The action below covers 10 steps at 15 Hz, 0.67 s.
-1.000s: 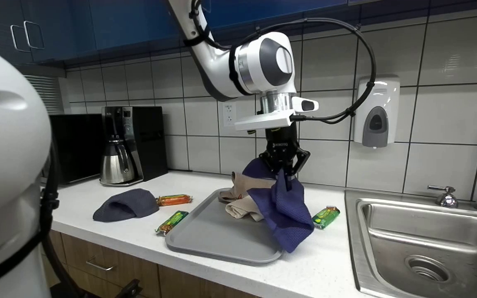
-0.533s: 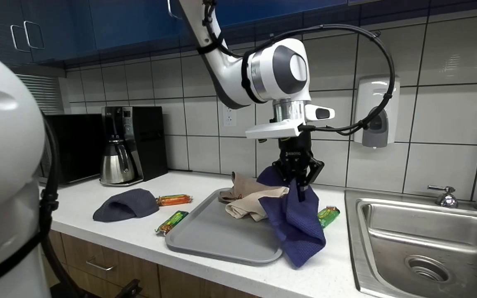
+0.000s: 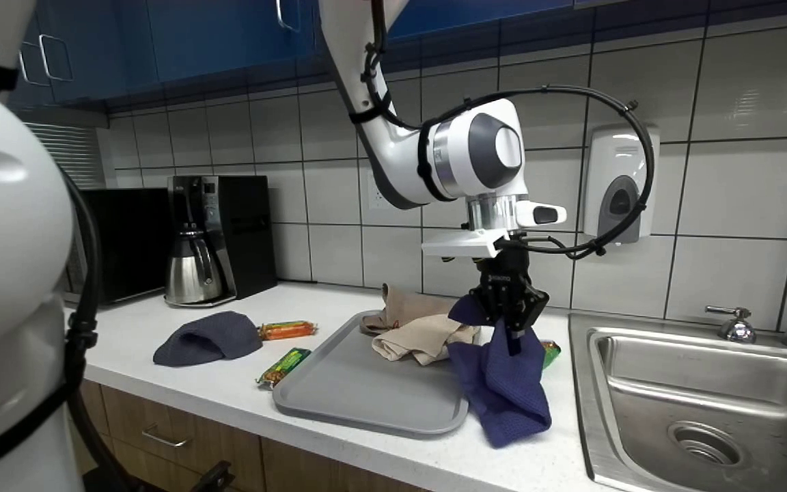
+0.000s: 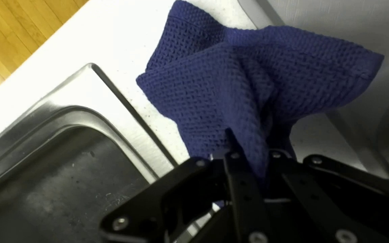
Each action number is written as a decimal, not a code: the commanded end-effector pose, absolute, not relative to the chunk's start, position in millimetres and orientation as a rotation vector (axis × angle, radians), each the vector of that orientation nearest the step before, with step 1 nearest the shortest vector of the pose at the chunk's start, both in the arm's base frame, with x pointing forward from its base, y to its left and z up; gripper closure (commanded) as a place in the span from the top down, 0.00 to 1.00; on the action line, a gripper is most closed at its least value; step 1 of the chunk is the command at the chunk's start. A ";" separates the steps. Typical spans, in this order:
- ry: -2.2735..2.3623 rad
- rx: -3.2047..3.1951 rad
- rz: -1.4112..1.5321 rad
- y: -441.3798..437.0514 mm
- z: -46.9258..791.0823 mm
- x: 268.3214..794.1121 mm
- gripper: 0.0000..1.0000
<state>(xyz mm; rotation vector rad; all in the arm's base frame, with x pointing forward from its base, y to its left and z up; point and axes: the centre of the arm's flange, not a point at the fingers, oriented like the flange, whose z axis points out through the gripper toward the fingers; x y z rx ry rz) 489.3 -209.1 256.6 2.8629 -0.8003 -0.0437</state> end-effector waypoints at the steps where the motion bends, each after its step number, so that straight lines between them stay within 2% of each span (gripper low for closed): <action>1: -0.889 2.821 -0.067 -223.4 242.3 499.6 0.02; 10: -0.939 2.791 -0.162 -235.2 212.8 490.3 0.02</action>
